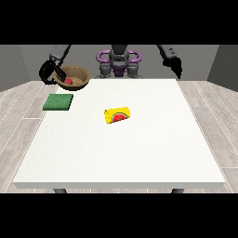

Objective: Pick the cup and pour the ball into the bowl, then pick the bowl and place it on the pad

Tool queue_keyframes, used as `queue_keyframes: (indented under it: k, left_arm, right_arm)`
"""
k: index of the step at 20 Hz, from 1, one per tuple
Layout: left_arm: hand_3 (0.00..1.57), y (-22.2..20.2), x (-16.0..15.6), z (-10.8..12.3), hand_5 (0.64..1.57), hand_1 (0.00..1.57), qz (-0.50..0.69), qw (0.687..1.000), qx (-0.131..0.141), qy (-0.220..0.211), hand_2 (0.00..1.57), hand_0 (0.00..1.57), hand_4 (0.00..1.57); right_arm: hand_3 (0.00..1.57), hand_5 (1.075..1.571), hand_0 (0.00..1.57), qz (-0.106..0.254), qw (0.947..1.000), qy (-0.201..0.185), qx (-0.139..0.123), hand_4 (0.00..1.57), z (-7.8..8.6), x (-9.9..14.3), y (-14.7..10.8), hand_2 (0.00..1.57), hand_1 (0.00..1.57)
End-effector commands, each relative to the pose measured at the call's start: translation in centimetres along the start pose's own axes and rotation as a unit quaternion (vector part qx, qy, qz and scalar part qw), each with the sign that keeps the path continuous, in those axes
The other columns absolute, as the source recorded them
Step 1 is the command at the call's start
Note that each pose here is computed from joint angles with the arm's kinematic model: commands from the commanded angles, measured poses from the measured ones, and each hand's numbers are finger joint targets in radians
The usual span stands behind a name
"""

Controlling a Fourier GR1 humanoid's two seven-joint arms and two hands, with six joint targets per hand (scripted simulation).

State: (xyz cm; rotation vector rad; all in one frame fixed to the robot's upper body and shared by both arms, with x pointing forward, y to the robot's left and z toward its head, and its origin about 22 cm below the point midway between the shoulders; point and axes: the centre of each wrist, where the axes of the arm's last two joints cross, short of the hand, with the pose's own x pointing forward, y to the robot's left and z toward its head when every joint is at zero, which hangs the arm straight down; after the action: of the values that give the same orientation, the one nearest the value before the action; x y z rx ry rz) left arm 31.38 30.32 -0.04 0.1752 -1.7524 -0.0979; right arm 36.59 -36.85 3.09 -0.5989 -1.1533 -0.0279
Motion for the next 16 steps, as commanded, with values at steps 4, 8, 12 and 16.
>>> queue_keyframes:
  k: [4,8,12,16]
  left_arm:
    - [0.0,11.1,5.6,-1.8,1.562,0.0,0.013,0.997,0.034,-0.069,0.0,0.0,1.32]
    - [0.0,17.5,6.6,-0.2,1.571,0.0,0.012,0.993,0.065,-0.095,0.0,0.0,1.28]
    - [0.0,19.6,6.8,-0.1,1.566,0.0,0.02,0.992,0.071,-0.098,0.0,0.0,1.23]
    - [0.0,21.2,8.7,-0.6,1.557,0.0,0.021,0.988,0.077,-0.133,0.0,0.0,1.19]
  right_arm:
    - [0.0,1.571,1.57,-0.027,0.9982,-0.028,-0.046,0.88,-0.2,-3.1,-6.9,1.57,1.57]
    - [0.0,1.57,1.57,-0.024,0.9965,-0.055,-0.059,0.82,0.1,-3.5,-7.6,1.57,1.57]
    - [0.0,1.567,1.57,-0.048,0.9953,-0.058,-0.061,0.79,-0.2,-2.4,-5.2,1.57,1.57]
    - [0.0,1.567,1.57,-0.065,0.9904,-0.082,-0.091,0.69,-0.9,-1.1,-8.7,1.57,1.57]
